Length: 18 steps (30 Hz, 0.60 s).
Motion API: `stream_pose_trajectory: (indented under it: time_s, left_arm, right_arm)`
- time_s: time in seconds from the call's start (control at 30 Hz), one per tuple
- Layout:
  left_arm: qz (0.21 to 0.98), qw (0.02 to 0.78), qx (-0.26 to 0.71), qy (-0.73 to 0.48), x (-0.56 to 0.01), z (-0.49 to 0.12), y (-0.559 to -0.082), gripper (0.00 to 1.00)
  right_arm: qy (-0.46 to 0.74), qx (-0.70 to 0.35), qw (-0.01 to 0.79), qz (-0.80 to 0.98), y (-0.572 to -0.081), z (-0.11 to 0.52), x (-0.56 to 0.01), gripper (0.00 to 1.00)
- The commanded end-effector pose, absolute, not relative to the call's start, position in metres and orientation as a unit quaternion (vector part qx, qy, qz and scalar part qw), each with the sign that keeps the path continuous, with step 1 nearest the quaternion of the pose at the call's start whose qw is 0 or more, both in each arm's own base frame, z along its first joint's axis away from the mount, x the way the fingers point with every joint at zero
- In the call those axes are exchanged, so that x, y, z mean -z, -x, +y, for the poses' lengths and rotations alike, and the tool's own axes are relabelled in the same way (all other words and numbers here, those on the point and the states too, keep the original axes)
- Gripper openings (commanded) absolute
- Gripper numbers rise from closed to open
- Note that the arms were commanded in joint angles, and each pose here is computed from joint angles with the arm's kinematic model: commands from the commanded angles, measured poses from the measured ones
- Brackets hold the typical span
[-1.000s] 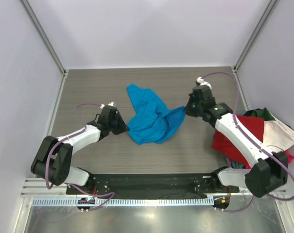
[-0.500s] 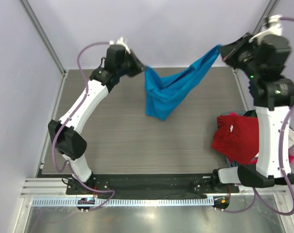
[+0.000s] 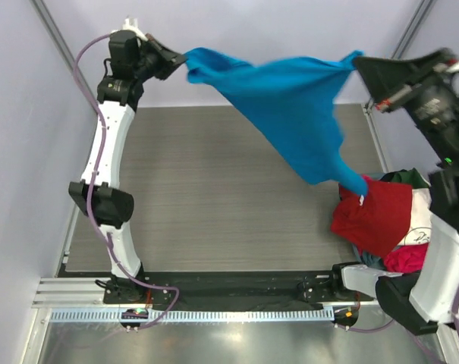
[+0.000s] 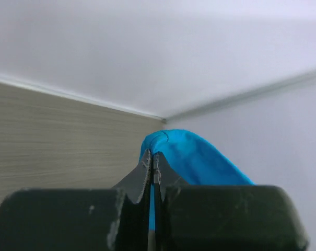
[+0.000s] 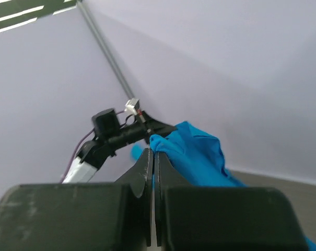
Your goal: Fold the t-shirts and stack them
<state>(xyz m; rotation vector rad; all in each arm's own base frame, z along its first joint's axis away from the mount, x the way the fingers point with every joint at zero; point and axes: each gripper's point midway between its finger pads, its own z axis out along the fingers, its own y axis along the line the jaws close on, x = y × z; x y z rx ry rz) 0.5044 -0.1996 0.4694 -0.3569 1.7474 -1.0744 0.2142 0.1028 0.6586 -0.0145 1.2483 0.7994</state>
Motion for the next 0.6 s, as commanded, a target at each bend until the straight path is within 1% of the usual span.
stream_pose_trajectory:
  time_s: [0.0,0.03,0.1,0.13,0.17,0.2,0.23,0.27,0.3,0.37,0.43,0.47,0.53,0.57]
  left_arm:
    - [0.757,0.463,0.409,0.213,-0.401,-0.156,-0.546,0.0]
    - [0.768,0.448,0.399,0.225,-0.376,-0.15,-0.555,0.0]
    - [0.777,0.441,0.386,0.229,-0.351,-0.141,-0.566,0.0]
    - [0.783,0.435,0.38,0.231,-0.338,-0.139,-0.571,0.0]
    - [0.794,0.421,0.37,0.235,-0.314,-0.139,-0.576,0.0]
    - [0.801,0.416,0.362,0.235,-0.302,-0.136,-0.579,0.0]
    - [0.804,0.413,0.353,0.241,-0.291,-0.131,-0.582,0.0]
    - [0.811,0.403,0.34,0.254,-0.272,-0.121,-0.587,0.0]
    - [0.811,0.401,0.333,0.264,-0.263,-0.114,-0.589,0.0]
    - [0.809,0.403,0.314,0.291,-0.243,-0.088,-0.599,0.0]
    - [0.812,0.395,0.304,0.303,-0.227,-0.077,-0.603,0.0]
    - [0.808,0.395,0.295,0.322,-0.22,-0.052,-0.607,0.0]
    - [0.811,0.387,0.287,0.332,-0.206,-0.038,-0.611,0.0]
    - [0.811,0.387,0.279,0.339,-0.201,-0.026,-0.611,0.0]
  right_arm:
    - [0.067,-0.453,0.642,0.615,-0.26,0.152,-0.614,0.01]
    - [0.067,-0.457,0.623,0.631,-0.271,0.162,-0.595,0.01]
    - [0.096,-0.461,0.603,0.644,-0.272,0.2,-0.572,0.01]
    - [0.1,-0.458,0.578,0.668,-0.28,0.221,-0.544,0.01]
    - [0.108,-0.456,0.565,0.679,-0.282,0.236,-0.529,0.01]
    - [0.125,-0.465,0.545,0.686,-0.275,0.262,-0.515,0.01]
    - [0.131,-0.462,0.526,0.702,-0.284,0.282,-0.487,0.01]
    - [0.136,-0.461,0.516,0.709,-0.285,0.294,-0.473,0.01]
    - [0.147,-0.46,0.497,0.722,-0.282,0.322,-0.448,0.01]
    - [0.17,-0.458,0.476,0.732,-0.272,0.35,-0.426,0.01]
    - [0.188,-0.46,0.46,0.736,-0.262,0.376,-0.407,0.01]
    - [0.212,-0.466,0.435,0.741,-0.246,0.403,-0.389,0.01]
    - [0.235,-0.479,0.417,0.736,-0.23,0.43,-0.377,0.01]
    - [0.261,-0.486,0.39,0.737,-0.213,0.451,-0.36,0.01]
